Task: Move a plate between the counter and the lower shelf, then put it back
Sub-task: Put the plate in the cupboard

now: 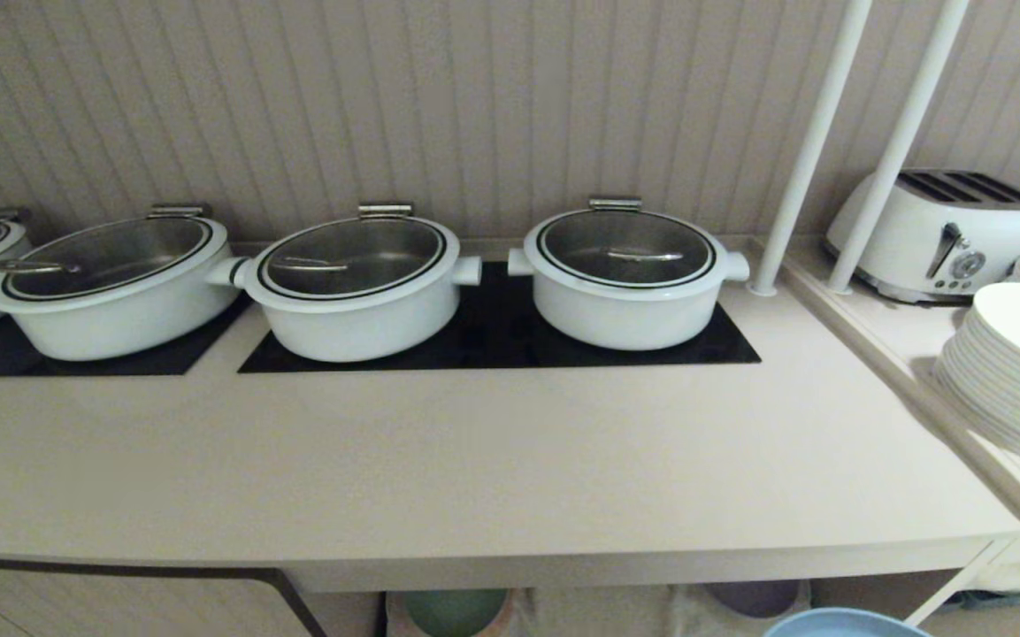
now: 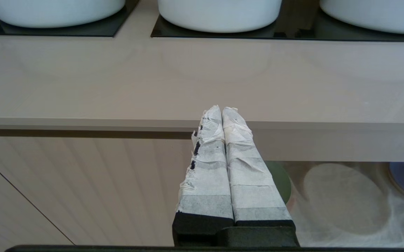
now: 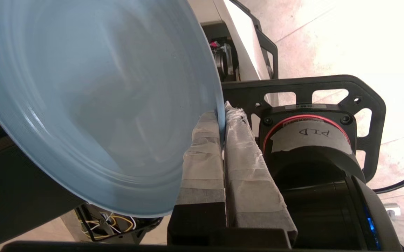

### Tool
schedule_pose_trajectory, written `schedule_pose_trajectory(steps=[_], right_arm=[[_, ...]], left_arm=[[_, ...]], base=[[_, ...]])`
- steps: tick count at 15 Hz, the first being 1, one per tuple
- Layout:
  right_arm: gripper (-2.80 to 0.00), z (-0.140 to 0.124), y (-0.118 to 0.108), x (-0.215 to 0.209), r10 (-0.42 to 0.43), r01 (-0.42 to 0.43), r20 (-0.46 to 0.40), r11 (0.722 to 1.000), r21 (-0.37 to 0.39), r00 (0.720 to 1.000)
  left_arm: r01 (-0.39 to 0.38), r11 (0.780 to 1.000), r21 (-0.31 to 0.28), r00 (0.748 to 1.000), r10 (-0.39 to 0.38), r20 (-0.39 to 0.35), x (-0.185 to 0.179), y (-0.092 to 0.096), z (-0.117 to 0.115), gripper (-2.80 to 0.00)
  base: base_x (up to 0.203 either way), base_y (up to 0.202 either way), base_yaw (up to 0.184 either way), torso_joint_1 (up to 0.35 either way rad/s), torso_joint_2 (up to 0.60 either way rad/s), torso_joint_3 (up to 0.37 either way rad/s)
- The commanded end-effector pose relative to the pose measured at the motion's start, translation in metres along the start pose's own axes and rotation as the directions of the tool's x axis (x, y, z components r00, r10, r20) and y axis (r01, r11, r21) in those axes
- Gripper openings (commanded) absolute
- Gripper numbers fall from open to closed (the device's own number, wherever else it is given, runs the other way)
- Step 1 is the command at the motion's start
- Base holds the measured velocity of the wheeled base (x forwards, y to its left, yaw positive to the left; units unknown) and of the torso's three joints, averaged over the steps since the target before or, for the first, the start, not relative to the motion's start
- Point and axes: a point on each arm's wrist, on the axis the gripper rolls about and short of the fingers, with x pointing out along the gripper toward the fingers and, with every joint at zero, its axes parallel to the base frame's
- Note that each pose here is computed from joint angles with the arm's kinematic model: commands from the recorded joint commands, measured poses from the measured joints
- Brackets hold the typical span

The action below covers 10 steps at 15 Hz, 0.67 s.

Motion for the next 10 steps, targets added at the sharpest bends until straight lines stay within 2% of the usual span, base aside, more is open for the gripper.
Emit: schedule_pose_trajectory(steps=[1, 10], right_arm=[[-2.80, 0.0001, -0.0002, 0.0013, -0.005, 0.005, -0.013, 1.000, 0.006, 1.000], [-2.80, -0.0011, -0.0004, 0.0001, -0.002, 0.002, -0.005, 1.000, 0.000, 1.000]], left_arm=[[-0.001, 1.000, -0.001, 1.000, 0.001, 0.000, 0.0000, 0.0000, 0.0000, -2.80], [-0.001, 1.000, -0.001, 1.000, 0.001, 0.000, 0.0000, 0.0000, -0.0001, -2.80]], base=[[0.000, 0.000, 0.000, 0.000, 0.00, 0.000], [0.000, 0.000, 0.000, 0.000, 0.00, 0.000]])
